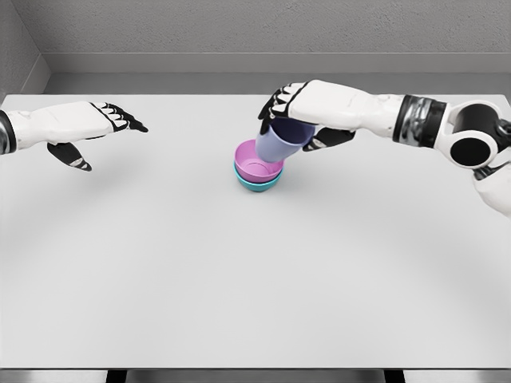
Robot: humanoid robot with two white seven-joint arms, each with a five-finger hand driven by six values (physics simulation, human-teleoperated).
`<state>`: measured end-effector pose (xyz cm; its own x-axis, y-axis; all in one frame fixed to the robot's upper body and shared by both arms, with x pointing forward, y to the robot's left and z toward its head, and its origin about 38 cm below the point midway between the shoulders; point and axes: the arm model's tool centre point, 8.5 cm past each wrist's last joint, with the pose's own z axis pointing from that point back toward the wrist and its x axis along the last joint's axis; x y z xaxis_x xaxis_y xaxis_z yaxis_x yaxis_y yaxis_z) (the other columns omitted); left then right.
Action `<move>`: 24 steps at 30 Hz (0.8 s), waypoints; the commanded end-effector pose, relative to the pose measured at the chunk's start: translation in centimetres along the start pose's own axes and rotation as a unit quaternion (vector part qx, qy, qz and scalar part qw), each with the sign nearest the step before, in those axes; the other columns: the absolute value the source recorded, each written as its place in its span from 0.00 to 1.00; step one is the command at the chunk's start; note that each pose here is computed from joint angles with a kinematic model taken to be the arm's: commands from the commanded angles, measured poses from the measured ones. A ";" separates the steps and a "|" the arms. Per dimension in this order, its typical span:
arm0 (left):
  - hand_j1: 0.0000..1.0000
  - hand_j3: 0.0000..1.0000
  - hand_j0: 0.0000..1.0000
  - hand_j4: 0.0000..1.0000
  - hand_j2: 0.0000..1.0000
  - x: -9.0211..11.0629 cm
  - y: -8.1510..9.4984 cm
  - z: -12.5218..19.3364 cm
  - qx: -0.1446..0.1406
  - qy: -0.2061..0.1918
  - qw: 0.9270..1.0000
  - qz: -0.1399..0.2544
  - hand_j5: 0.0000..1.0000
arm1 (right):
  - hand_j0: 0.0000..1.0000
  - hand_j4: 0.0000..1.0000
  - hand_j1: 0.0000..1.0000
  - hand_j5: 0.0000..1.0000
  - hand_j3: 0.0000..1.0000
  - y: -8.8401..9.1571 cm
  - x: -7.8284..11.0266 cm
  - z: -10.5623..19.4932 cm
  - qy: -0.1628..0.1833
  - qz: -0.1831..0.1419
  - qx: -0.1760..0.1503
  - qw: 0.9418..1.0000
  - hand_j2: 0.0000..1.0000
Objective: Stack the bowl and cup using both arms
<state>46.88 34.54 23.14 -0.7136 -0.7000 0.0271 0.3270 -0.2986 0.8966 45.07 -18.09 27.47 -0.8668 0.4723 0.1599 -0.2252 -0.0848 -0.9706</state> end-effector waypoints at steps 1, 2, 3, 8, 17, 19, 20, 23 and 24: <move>1.00 1.00 1.00 1.00 1.00 -0.1 0.0 0.1 0.002 0.001 1.000 0.003 1.00 | 0.58 0.58 0.58 0.58 0.58 0.1 0.1 -0.1 -0.002 -0.003 -0.001 1.000 0.58; 1.00 1.00 1.00 1.00 1.00 -0.1 0.0 0.1 0.002 0.001 1.000 0.003 1.00 | 0.58 0.58 0.58 0.58 0.58 0.3 0.2 -0.4 -0.005 -0.005 0.003 1.000 0.58; 1.00 1.00 1.00 1.00 1.00 -0.1 0.0 0.1 0.002 0.001 1.000 0.003 1.00 | 0.58 0.58 0.58 0.58 0.58 0.6 0.3 -0.8 -0.007 -0.009 0.004 1.000 0.58; 1.00 1.00 1.00 1.00 1.00 -0.1 0.0 0.1 0.002 0.001 1.000 0.003 1.00 | 0.58 0.58 0.58 0.58 0.58 0.9 -0.9 -0.7 0.008 -0.019 0.007 1.000 0.58; 1.00 1.00 1.00 1.00 1.00 -0.1 0.0 0.1 0.001 0.002 1.000 0.004 1.00 | 0.58 0.58 0.58 0.58 0.58 1.2 -1.1 -1.9 0.005 -0.023 0.013 1.000 0.58; 1.00 1.00 1.00 1.00 1.00 -0.2 0.1 0.1 0.002 0.002 1.000 0.004 1.00 | 0.58 0.58 0.58 0.58 0.58 1.7 -1.2 -2.6 0.004 -0.032 0.016 0.999 0.58; 1.00 1.00 1.00 1.00 1.00 -0.2 0.1 0.2 0.002 0.003 1.000 0.004 1.00 | 0.58 0.58 0.58 0.58 0.58 1.9 -1.2 -2.7 0.004 -0.032 0.018 0.999 0.58; 1.00 1.00 1.00 1.00 1.00 -0.1 0.1 0.2 0.003 0.002 1.000 0.003 1.00 | 0.59 0.59 0.59 0.59 0.59 2.1 -1.6 -2.5 0.010 -0.036 0.020 0.999 0.59; 1.00 1.00 1.00 1.00 1.00 -0.1 0.1 0.2 0.002 0.001 1.000 0.003 1.00 | 0.59 0.59 0.59 0.59 0.59 2.2 -1.7 -2.5 0.012 -0.038 0.021 0.999 0.59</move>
<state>46.86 34.70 23.17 -0.7113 -0.7023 0.0279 0.3287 -0.2974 0.8964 47.01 -16.78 24.92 -0.8425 0.4934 0.2162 -0.2967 -0.0900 -0.9507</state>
